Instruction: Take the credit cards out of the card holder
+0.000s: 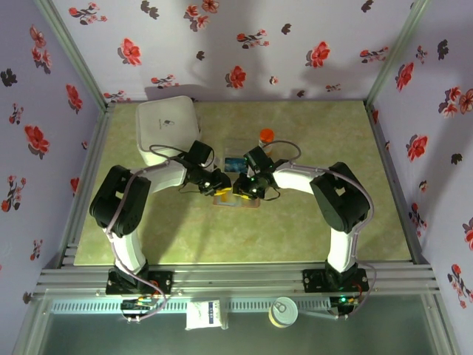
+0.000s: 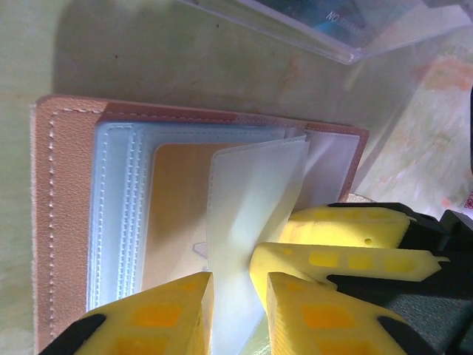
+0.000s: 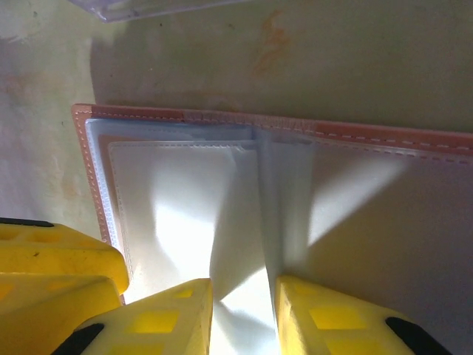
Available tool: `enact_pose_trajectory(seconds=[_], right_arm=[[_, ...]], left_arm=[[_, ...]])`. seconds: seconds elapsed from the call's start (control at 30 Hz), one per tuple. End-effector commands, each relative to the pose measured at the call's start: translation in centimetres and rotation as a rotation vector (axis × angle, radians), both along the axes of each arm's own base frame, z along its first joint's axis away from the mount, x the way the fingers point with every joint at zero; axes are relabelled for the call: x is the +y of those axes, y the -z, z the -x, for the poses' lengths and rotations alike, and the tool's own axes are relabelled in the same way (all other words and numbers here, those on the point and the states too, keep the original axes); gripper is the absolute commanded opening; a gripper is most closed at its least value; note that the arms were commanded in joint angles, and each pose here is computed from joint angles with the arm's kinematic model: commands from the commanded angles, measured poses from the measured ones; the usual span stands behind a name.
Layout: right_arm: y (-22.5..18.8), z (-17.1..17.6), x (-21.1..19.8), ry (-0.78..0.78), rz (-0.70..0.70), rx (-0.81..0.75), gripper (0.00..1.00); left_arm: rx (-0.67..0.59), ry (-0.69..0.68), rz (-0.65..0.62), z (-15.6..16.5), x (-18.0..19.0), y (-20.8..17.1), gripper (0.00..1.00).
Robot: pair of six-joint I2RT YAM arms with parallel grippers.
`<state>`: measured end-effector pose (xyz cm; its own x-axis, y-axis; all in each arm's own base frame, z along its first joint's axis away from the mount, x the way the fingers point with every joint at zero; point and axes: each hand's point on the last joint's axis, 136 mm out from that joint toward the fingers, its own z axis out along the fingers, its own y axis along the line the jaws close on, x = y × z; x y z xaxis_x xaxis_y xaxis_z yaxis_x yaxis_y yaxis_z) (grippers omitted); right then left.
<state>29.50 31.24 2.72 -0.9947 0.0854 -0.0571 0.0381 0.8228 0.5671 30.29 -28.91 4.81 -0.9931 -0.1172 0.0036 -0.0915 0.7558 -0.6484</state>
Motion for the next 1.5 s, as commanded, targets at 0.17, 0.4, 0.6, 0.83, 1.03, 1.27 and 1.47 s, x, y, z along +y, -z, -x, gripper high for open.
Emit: enact_pose_trajectory(seconds=[0.17,0.4,0.6,0.83,1.03,1.27,1.47], right_arm=[[0.1,0.3,-0.7,0.011,0.011,0.002,0.29],[0.0,0.3,-1.1,0.011,0.017,-0.001,0.28],[-0.3,0.2,-0.9,0.010,0.008,-0.008,0.28],[-0.4,0.2,-0.9,0.007,0.004,-0.009,0.28],[-1.4,0.1,-1.2,0.010,0.001,-0.026,0.29],[-3.3,-0.5,-2.5,0.032,0.010,-0.080,0.30],[-4.6,-1.1,-4.1,0.065,0.014,-0.116,0.30]], left_arm=[[-0.007,0.000,-0.043,-0.1,0.2,-0.2,0.26],[-0.009,0.000,-0.051,-0.3,0.2,-0.2,0.28],[0.005,0.004,-0.032,-0.3,-0.2,0.2,0.28],[0.019,0.004,-0.026,-0.2,-0.4,0.8,0.25],[0.002,-0.001,-0.003,-0.8,-0.9,-0.2,0.21],[-0.025,0.005,0.022,-1.2,-1.4,-2.1,0.21],[-0.026,0.027,0.024,-1.0,-2.4,-2.3,0.19]])
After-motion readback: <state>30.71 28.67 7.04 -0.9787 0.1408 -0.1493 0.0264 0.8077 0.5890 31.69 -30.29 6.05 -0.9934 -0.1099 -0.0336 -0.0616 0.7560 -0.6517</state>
